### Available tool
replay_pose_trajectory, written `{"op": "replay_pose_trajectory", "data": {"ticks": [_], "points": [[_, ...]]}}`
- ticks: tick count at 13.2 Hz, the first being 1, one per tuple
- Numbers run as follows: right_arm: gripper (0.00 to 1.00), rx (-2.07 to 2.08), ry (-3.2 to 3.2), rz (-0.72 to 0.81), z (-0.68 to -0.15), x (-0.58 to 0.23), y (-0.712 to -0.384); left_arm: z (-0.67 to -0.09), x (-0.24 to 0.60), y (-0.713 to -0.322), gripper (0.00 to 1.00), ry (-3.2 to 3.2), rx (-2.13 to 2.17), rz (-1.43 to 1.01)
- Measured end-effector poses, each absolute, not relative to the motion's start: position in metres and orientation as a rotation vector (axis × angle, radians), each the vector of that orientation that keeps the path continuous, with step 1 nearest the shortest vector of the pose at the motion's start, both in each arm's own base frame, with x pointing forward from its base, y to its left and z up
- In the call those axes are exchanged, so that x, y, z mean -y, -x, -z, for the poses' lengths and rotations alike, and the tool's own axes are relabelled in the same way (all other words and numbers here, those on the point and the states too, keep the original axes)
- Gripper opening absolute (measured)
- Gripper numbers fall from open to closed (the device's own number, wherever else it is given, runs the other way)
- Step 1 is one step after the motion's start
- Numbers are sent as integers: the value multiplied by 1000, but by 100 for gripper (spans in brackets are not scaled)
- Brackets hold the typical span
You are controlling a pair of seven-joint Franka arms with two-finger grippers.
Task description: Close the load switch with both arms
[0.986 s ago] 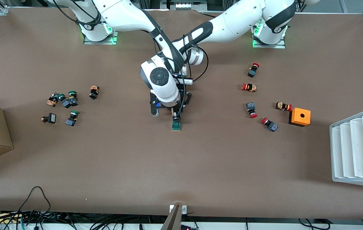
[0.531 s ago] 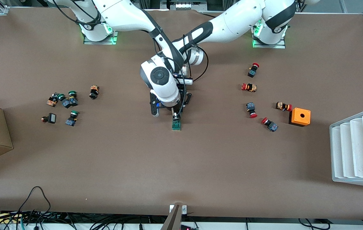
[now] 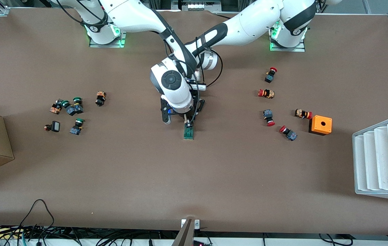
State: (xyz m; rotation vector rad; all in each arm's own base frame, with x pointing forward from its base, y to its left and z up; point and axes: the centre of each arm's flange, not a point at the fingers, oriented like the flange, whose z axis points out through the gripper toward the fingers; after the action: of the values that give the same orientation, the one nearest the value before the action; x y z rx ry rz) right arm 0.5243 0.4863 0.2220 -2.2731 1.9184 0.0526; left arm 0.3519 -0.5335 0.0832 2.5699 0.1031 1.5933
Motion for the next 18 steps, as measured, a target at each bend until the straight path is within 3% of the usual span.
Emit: {"op": "replay_pose_trajectory", "data": {"ticks": [6,18], "points": [[26,-1900,2283,-54,-228,-486,-524,-83,534,-352,49,-2569,-106,-1593],[25,-1907,2262,-44,-238,-471,-539,-83,534,-352,49,-2568,-108,-1592]]}}
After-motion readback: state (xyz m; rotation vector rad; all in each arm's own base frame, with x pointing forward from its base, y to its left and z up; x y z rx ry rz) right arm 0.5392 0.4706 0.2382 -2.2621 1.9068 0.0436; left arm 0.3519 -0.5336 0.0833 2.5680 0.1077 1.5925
